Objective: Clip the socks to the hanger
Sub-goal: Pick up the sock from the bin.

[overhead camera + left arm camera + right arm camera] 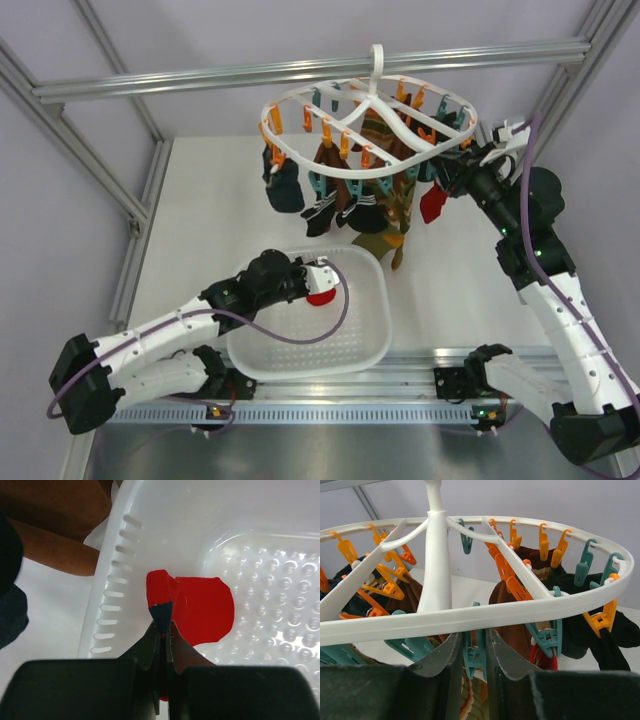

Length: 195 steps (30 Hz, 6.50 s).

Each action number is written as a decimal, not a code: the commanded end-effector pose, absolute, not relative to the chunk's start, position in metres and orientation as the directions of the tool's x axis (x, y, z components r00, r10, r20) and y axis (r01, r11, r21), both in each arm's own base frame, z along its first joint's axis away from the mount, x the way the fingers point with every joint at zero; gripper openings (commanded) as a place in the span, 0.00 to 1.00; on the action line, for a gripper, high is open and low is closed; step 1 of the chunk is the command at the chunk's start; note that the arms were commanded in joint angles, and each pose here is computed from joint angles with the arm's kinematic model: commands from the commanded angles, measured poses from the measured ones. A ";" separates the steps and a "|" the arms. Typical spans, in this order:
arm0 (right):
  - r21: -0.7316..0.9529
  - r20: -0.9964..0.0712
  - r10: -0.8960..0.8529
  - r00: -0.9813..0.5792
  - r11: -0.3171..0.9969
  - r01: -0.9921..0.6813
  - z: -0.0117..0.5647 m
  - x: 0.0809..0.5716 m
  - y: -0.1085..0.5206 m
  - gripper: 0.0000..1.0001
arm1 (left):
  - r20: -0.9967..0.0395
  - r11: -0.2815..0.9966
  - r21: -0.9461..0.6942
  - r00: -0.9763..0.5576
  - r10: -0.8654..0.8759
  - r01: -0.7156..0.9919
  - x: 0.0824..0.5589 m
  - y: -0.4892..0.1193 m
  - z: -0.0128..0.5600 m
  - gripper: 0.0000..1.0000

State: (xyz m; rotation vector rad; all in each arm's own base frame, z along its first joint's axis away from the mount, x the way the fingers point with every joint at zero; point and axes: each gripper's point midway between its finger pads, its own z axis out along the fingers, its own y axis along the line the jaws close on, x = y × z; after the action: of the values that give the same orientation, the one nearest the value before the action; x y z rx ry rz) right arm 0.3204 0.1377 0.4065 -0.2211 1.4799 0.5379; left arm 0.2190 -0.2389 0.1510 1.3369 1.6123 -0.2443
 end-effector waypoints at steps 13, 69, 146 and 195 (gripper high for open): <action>0.188 -0.974 0.227 0.024 0.857 -0.479 0.411 0.329 0.145 0.00 | -0.678 -0.221 0.461 0.502 0.537 0.859 0.132 -0.252 0.107 0.03; 0.175 -0.977 0.213 0.029 0.865 -0.470 0.408 0.333 0.143 0.00 | -0.491 -0.525 0.642 0.825 0.279 0.559 0.141 -0.231 0.074 0.43; 0.185 -0.977 0.213 0.012 0.872 -0.452 0.402 0.340 0.143 0.00 | -0.615 0.069 0.322 0.153 0.773 0.944 0.186 -0.285 0.104 0.00; 0.188 -0.976 0.216 0.010 0.873 -0.451 0.397 0.339 0.142 0.00 | -0.868 0.196 0.446 0.368 0.335 0.874 0.167 -0.297 0.249 0.00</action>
State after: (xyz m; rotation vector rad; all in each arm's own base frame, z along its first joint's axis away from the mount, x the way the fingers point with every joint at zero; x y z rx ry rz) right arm 0.3355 0.1298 0.3911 -0.1896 1.5009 0.4687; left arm 0.1699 -0.2776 0.1934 1.5146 1.4288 -0.4485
